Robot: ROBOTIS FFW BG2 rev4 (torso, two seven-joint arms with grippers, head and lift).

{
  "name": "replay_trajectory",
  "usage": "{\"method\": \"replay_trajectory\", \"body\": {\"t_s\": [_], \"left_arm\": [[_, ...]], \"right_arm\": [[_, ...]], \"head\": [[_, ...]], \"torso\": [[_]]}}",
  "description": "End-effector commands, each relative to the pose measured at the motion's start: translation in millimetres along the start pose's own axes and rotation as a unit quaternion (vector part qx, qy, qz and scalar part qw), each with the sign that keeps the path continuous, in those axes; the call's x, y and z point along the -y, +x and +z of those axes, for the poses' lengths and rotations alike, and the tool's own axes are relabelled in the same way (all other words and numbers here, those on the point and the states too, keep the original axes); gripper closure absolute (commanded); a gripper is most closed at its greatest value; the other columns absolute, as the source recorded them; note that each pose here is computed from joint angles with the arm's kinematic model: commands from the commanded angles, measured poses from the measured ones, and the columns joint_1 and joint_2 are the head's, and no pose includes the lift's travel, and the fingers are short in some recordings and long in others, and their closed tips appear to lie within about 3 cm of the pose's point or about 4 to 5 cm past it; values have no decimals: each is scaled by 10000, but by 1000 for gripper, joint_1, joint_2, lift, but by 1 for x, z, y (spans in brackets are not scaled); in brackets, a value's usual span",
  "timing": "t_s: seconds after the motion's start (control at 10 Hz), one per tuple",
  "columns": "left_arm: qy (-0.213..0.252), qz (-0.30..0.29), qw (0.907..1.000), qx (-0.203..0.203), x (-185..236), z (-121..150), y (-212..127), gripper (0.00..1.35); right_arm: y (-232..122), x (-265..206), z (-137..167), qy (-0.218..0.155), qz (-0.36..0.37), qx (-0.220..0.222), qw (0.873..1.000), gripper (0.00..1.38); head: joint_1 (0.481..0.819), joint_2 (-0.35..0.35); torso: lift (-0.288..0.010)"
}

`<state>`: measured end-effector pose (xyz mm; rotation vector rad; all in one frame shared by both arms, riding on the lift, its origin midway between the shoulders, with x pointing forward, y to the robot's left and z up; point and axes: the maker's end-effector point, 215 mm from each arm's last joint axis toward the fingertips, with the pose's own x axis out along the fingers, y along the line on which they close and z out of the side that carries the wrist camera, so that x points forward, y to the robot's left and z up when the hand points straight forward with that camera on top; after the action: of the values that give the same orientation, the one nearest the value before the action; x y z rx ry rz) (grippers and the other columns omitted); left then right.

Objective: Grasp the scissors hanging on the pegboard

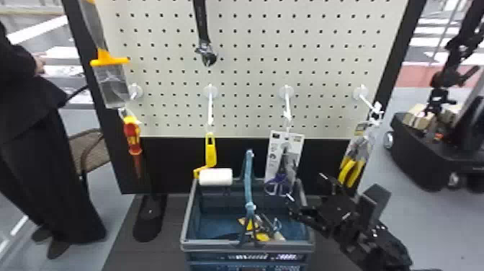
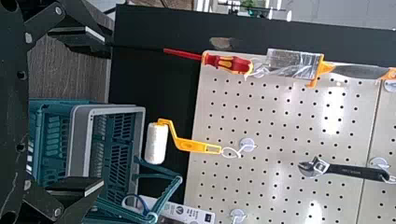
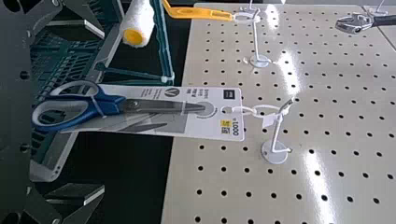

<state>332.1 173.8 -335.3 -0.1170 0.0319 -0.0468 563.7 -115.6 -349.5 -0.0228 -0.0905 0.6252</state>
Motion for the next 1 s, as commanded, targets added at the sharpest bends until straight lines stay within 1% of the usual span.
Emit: {"method": "replay_trajectory", "body": {"t_s": [0.0, 0.2, 0.4, 0.5, 0.7, 0.8, 0.9], "left_arm": [[-17, -32, 10000, 22, 3, 0, 3, 228], [-46, -53, 10000, -2, 5, -5, 5, 228], [-104, -147, 9998, 19, 14, -8, 12, 228], [-134, -172, 9998, -5, 16, -12, 13, 228], [-143, -177, 9997, -9, 17, -13, 14, 228], [-144, -177, 9997, -2, 17, -12, 14, 228], [-143, -179, 9997, 9, 17, -12, 15, 228]], "right_arm": [[11, 5, 7, -36, 33, 40, 10000, 140], [29, 4, 17, -43, 177, 72, 9998, 136], [49, -5, 15, 114, 336, 55, 9994, 136], [57, -9, 18, 132, 417, 67, 9990, 136], [65, -4, 34, -144, 526, 101, 9985, 142], [68, -1, 42, -187, 533, 137, 9983, 150], [68, -1, 43, -194, 542, 137, 9982, 226]], "head": [[549, 0], [549, 0], [549, 0], [549, 0], [549, 0], [549, 0], [549, 0]], "torso": [[-100], [-100], [-100], [-100], [-100], [-100], [-100]]}}
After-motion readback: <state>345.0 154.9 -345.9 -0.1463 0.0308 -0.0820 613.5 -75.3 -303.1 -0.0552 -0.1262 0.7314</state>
